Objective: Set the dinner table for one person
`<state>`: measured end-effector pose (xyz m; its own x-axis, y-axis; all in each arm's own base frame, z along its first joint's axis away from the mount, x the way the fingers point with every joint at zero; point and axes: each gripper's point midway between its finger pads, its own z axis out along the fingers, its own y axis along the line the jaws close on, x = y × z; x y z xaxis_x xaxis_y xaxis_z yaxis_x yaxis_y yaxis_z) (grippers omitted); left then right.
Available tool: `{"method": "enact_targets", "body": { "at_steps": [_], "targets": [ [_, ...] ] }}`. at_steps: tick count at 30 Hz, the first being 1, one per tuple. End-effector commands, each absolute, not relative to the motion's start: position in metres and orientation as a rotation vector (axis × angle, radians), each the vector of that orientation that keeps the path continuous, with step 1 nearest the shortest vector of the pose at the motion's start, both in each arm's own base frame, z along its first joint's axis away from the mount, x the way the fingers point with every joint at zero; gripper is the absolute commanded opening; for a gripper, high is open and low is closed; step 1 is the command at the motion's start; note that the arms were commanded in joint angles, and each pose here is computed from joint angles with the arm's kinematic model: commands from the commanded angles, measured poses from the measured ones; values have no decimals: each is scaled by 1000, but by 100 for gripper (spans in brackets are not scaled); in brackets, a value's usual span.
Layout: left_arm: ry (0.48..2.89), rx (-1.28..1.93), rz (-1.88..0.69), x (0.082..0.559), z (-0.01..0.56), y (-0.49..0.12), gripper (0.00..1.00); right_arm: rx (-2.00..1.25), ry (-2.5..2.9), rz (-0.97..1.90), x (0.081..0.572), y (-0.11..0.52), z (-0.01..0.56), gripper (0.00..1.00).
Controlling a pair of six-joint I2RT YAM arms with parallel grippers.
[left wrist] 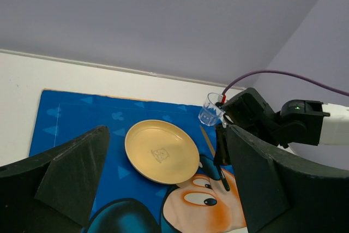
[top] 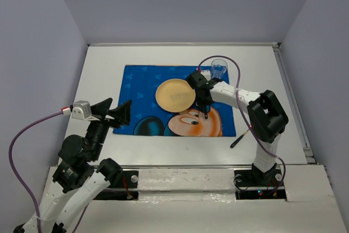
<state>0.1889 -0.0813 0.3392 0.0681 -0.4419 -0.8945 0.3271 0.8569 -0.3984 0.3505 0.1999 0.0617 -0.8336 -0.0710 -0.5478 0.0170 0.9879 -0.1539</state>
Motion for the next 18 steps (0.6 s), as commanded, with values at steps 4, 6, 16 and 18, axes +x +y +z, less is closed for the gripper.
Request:
{"method": "enact_targets", "body": {
  "at_steps": [4, 6, 16, 18],
  "targets": [
    [1342, -99, -577, 191, 356, -81, 99, 69, 2506, -111, 384, 208, 74, 0],
    [1345, -94, -579, 192, 356, -82, 99, 75, 2506, -112, 389, 206, 74, 0],
    [1351, -88, -578, 193, 355, -84, 99, 83, 2519, -141, 398, 201, 63, 0],
    [1351, -89, -577, 193, 355, -84, 99, 79, 2530, -129, 398, 204, 60, 0]
  ]
}}
